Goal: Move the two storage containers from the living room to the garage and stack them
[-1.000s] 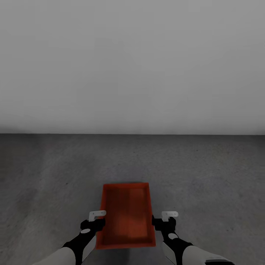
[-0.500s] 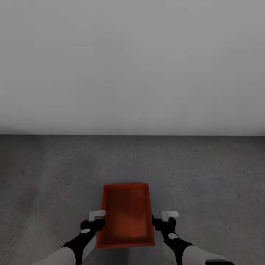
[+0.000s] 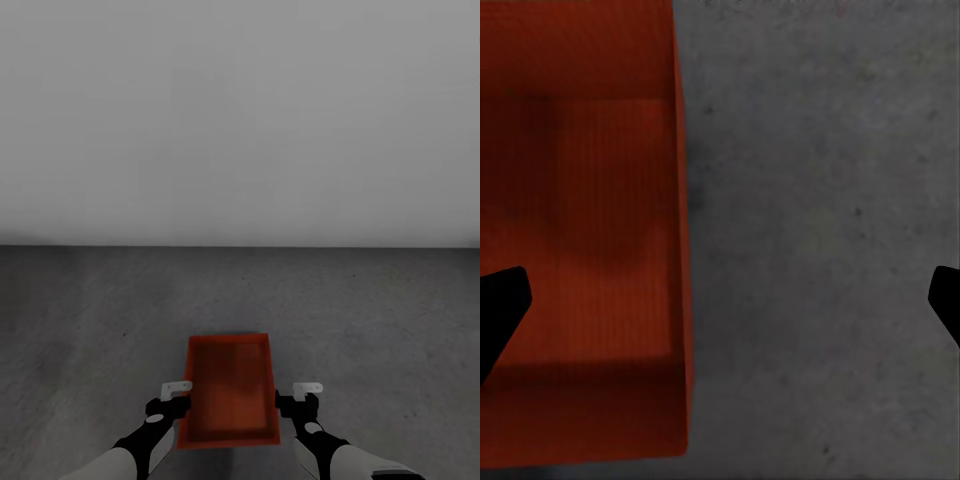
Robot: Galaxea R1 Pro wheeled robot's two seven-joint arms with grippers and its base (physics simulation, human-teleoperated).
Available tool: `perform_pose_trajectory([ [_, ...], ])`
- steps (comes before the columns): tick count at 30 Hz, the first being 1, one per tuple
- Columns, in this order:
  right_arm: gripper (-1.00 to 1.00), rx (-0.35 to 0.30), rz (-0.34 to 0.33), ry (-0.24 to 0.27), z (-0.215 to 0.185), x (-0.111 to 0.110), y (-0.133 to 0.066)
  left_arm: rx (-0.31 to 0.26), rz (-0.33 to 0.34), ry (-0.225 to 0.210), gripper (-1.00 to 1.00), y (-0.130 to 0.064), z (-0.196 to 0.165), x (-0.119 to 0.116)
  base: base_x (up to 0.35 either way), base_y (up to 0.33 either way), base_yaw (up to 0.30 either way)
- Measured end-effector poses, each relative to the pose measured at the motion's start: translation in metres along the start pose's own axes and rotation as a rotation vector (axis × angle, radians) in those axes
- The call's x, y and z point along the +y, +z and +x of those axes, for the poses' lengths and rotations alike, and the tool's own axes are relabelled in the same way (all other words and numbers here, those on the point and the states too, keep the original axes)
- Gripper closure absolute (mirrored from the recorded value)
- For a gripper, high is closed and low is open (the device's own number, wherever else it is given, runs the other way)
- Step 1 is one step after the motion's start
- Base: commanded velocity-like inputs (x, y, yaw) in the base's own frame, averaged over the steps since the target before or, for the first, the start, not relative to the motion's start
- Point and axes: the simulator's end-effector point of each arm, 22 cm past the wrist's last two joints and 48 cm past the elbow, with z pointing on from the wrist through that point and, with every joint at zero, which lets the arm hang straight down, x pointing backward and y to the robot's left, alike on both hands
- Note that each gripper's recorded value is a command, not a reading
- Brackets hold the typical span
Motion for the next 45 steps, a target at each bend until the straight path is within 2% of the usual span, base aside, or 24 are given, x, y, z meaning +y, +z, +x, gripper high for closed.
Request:
perform_pose_trajectory([
  [45, -1.00, 0.002, 0.000, 0.001, -0.023, -0.002, -0.056, 0.002, 0.000, 0.001, -1.00, -0.058, -0.015, 0.007, 0.000, 0.000, 0.000],
])
